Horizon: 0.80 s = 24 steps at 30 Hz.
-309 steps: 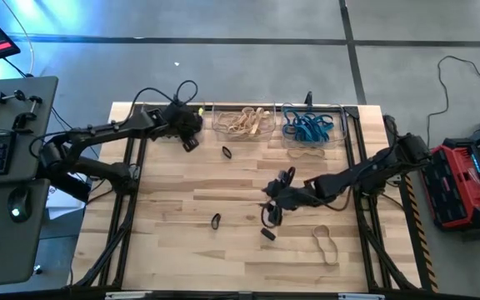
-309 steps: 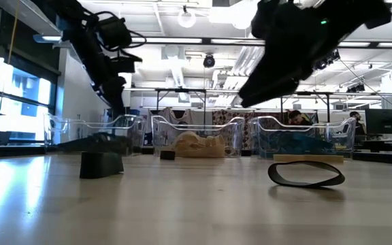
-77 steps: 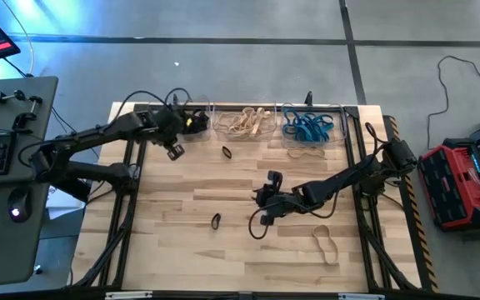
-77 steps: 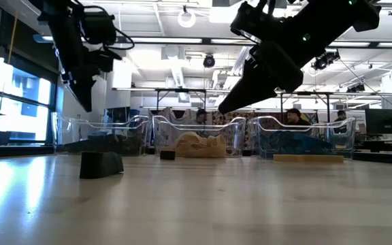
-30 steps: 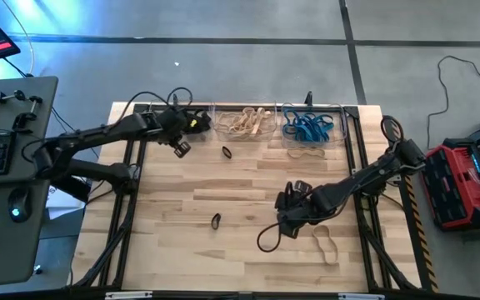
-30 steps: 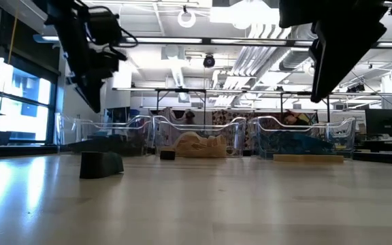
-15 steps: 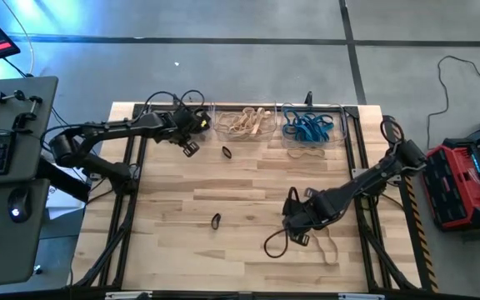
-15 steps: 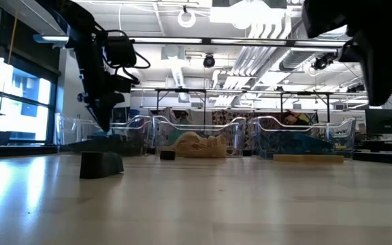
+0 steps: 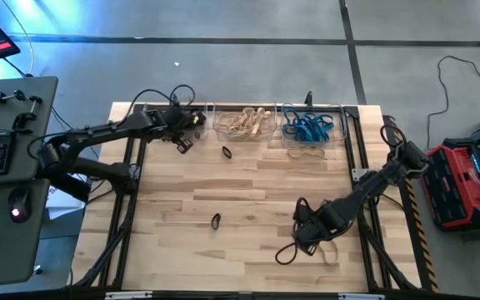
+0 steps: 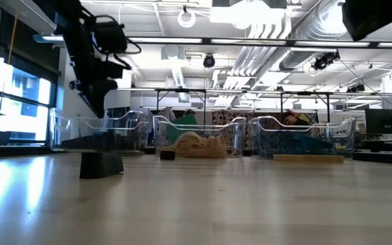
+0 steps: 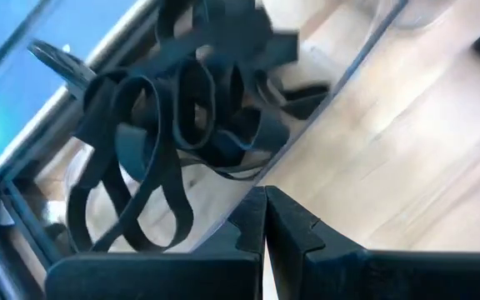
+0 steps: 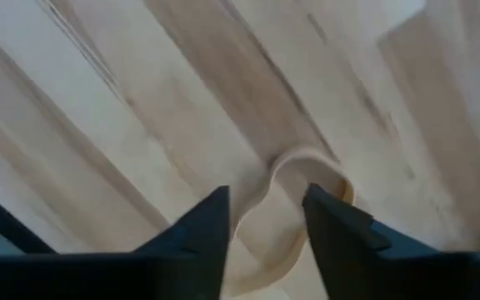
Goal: Sort rubber bands into baskets
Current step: Put the brown rubber band into the middle transparent bin
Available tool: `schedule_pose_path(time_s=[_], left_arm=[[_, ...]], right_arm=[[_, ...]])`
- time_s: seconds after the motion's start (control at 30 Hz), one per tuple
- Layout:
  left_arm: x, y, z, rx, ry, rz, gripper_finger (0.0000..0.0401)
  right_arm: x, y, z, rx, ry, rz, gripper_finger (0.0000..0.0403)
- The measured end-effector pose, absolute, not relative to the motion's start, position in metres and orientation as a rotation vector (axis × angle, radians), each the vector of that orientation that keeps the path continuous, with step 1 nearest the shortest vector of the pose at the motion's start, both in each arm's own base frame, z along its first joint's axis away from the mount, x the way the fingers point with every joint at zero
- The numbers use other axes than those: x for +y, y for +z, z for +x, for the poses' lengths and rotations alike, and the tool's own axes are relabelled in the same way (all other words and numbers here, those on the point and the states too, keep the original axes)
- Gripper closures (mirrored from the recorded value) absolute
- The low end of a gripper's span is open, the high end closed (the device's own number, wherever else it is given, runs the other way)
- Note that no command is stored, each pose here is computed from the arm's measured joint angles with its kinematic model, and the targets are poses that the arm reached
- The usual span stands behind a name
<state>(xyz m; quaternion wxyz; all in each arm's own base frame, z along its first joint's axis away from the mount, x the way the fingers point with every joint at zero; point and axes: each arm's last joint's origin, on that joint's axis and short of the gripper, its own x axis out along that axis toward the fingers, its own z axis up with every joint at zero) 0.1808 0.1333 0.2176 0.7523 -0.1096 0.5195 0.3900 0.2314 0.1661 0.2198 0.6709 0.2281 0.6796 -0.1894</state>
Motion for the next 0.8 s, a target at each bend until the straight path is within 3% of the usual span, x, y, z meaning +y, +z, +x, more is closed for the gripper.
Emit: schedule_pose_path(time_s=[0.23, 0.4, 0.6, 0.8], left_arm=[[0.111, 0.246, 0.176, 0.958, 0.824, -0.223, 0.0401], [0.09, 0.264, 0.178, 0.817, 0.753, -0.201, 0.0401], [0.066, 0.28, 0.181, 0.671, 0.659, -0.172, 0.0401], [0.045, 0.277, 0.189, 0.472, 0.544, -0.146, 0.0401]], right_arm=[[0.17, 0.206, 0.219, 1.563, -0.529, 0.585, 0.0172], [0.169, 0.175, 0.214, 1.586, -0.467, 0.648, 0.0164], [0.164, 0.152, 0.208, 1.547, -0.455, 0.651, 0.0222], [0.157, 0.139, 0.2, 1.562, -0.463, 0.62, 0.0349]])
